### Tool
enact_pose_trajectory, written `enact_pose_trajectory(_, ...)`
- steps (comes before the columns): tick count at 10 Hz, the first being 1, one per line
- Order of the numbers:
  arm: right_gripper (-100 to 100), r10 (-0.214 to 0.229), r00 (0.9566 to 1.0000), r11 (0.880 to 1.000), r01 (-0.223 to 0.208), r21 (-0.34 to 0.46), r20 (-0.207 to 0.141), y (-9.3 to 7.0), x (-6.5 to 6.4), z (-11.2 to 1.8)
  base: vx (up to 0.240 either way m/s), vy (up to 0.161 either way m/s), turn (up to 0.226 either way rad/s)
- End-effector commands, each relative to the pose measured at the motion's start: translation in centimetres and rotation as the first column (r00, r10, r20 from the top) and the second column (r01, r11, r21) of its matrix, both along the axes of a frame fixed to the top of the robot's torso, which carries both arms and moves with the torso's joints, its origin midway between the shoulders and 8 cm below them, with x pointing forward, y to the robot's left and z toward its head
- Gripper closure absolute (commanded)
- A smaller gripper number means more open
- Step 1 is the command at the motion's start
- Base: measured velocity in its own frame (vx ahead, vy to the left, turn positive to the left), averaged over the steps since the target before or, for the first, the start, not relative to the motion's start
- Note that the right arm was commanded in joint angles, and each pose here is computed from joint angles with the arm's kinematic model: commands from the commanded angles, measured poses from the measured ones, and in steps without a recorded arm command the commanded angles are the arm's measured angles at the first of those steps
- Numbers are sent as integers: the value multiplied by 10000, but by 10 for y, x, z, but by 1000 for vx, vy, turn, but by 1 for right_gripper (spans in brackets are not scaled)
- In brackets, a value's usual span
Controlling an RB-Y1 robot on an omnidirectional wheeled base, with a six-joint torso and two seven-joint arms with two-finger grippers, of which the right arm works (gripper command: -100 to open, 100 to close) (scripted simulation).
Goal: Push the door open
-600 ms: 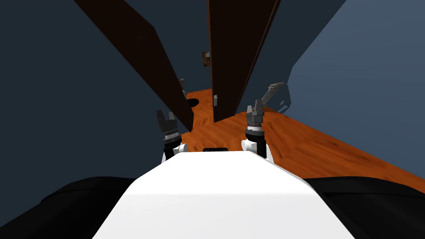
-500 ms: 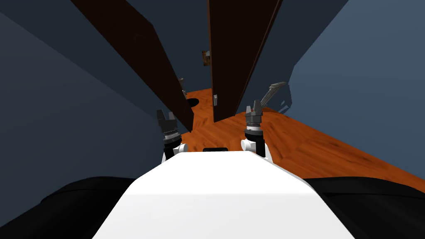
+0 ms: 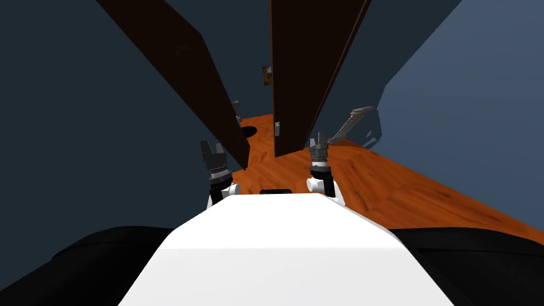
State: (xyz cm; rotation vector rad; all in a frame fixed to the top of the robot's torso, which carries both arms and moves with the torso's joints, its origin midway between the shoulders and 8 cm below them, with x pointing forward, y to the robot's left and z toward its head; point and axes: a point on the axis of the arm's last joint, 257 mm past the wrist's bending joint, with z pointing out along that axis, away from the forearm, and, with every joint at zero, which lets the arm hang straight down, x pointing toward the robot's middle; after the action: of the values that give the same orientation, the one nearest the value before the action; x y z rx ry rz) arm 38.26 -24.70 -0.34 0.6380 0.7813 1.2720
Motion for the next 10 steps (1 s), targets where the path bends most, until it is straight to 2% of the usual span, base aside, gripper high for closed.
enact_pose_trajectory(1, -100, 218, 9995, 9997, -216, 105, -228, 2, 10, -12, 88, 0, 73)
enact_pose_trajectory(3, -100, 482, 9975, 9986, -470, 232, -525, 4, 21, -28, 99, -9, 72)
enact_pose_trajectory(6, -100, 897, 9905, 9953, -854, 453, -1040, 7, 39, -56, 103, -1, 82)
enact_pose_trajectory(7, -100, 897, 9905, 9953, -854, 453, -1040, 7, 39, -56, 65, -3, 26)
enact_pose_trajectory(9, -100, 1178, 9843, 9920, -1107, 603, -1317, 9, 50, -71, 57, 2, 84)
enact_pose_trajectory(10, -100, 1163, 9831, 9922, -1086, 611, -1414, 8, 51, -76, 53, -6, 28)
